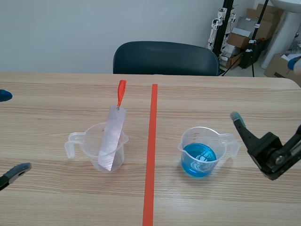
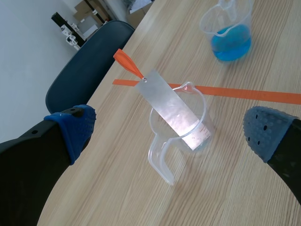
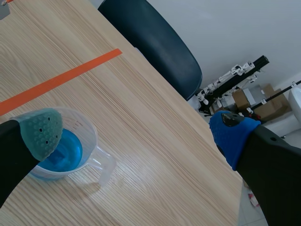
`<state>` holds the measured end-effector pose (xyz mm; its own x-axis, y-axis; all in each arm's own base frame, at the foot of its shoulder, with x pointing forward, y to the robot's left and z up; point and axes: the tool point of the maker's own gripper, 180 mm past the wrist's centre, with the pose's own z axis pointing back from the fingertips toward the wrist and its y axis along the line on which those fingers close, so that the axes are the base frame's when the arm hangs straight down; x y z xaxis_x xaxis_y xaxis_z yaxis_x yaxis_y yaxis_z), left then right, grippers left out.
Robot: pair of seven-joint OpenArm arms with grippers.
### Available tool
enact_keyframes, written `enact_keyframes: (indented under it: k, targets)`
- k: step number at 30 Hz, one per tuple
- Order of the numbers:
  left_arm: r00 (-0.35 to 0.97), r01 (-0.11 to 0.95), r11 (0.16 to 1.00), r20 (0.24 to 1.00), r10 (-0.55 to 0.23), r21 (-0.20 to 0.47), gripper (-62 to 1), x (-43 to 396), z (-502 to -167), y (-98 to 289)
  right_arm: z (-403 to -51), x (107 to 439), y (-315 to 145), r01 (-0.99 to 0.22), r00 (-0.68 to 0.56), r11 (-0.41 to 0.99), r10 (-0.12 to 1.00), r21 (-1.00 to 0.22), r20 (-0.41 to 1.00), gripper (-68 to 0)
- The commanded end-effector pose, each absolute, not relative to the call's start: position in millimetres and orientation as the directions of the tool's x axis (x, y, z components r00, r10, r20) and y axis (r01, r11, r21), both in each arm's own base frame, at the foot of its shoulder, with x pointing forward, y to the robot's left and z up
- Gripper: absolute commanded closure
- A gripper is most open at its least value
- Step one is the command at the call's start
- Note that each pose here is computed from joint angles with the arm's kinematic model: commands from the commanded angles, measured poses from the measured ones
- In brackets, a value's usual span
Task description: Do the redox reaction experiment. lift the metal plate out of the left beaker
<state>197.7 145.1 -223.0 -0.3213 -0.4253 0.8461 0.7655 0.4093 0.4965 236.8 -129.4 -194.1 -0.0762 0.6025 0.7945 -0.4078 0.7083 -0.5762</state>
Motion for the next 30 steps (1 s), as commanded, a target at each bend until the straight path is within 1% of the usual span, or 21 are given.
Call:
enact_keyframes:
  k: [1, 5, 8, 10, 12, 19, 24, 28, 30]
  targets:
    - [-0.343, 0.756, 0.419, 0.849, -0.402, 0.503, -62.3, 199, -215, 141, -185, 238, -127, -0.396, -0.105, 0.706, 0.601, -0.587, 0.793, -67.9]
    - [-0.341, 0.757, 0.419, 0.85, -0.402, 0.502, -62.3, 199, -215, 141, -185, 238, -127, -0.396, -0.105, 0.706, 0.601, -0.587, 0.793, -67.9]
    - [-0.303, 0.757, 0.424, 0.842, -0.446, 0.497, -62.3, 201, -226, 145, -185, 238, -128, -0.395, -0.105, 0.706, 0.601, -0.588, 0.792, -67.9]
    - [-0.26, 0.752, 0.446, 0.84, -0.476, 0.486, -62.3, 203, -235, 149, -185, 238, -128, -0.395, -0.104, 0.707, 0.599, -0.586, 0.794, -67.9]
    - [-0.231, 0.743, 0.476, 0.848, -0.477, 0.47, -62.3, 202, -240, 151, -185, 238, -128, -0.396, -0.101, 0.713, 0.593, -0.579, 0.799, -67.9]
    - [-0.129, 0.699, 0.607, 0.902, -0.412, 0.378, -62.3, 194, -259, 160, -186, 238, -128, -0.396, -0.097, 0.713, 0.594, -0.579, 0.798, -67.9]
    - [-0.051, 0.656, 0.689, 0.929, -0.366, 0.307, -62.3, 184, -279, 173, -186, 239, -129, -0.395, -0.092, 0.717, 0.591, -0.574, 0.802, -67.9]
    - [-0.017, 0.628, 0.737, 0.952, -0.306, 0.248, -62.3, 169, -291, 185, -182, 242, -129, -0.394, -0.074, 0.76, 0.535, -0.517, 0.842, -67.9]
    - [0.004, 0.616, 0.754, 0.956, -0.292, 0.228, -62.3, 163, -299, 192, -178, 245, -129, -0.394, -0.069, 0.784, 0.495, -0.48, 0.866, -67.9]
